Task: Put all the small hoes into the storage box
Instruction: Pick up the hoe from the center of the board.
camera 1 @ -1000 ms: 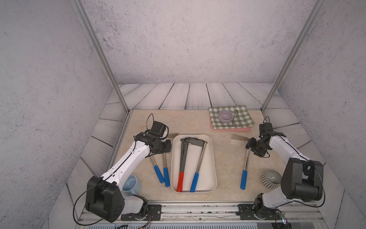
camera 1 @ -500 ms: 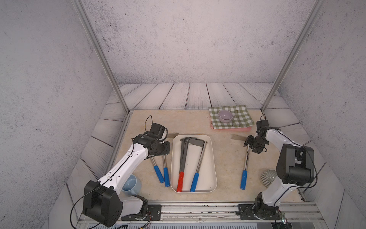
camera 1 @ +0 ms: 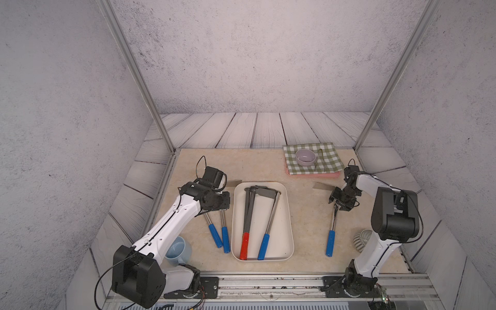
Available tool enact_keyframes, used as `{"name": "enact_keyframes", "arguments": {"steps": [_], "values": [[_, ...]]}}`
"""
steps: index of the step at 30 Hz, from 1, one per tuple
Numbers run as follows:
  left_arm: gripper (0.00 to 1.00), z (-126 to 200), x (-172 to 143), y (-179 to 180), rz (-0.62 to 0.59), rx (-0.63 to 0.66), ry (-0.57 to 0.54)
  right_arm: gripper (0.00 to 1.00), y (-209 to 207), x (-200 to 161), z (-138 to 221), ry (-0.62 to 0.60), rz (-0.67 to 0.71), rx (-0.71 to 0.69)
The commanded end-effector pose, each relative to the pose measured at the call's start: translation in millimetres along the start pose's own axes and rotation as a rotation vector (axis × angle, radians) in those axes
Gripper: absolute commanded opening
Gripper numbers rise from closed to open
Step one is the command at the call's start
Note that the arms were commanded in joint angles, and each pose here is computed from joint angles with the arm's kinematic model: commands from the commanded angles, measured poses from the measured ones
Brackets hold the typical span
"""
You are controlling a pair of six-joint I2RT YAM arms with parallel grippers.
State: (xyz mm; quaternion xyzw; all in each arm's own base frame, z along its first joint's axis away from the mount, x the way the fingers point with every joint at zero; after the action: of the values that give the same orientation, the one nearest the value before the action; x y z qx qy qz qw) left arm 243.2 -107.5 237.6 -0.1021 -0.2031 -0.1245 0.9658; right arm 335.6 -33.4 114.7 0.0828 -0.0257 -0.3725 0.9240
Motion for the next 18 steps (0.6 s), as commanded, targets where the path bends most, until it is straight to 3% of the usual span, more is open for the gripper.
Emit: {"name": "enact_keyframes", "arguments": {"steps": [1, 18], "values": [[0.27, 4, -6, 2, -0.006, 0.014, 0.01, 0.58, -2, 0, -2, 0.027, 0.006, -0.015], [0.27, 7, -4, 2, -0.012, 0.022, -0.003, 0.43, -8, -3, -14, 0.058, 0.013, -0.059]]}}
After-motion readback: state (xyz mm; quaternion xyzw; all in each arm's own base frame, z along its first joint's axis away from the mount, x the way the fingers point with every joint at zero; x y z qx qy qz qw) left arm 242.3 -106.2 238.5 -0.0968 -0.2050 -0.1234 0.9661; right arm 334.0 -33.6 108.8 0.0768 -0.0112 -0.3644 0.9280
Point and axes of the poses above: each gripper's point midway between its finger pads, its own z axis back along the fingers, its own y axis along the line the jaws close on, x = y × z, the point moved 9 cm from there along z, back along the fingers, and after that the axes turned 12 degrees about -z, right-handed, at the moved point
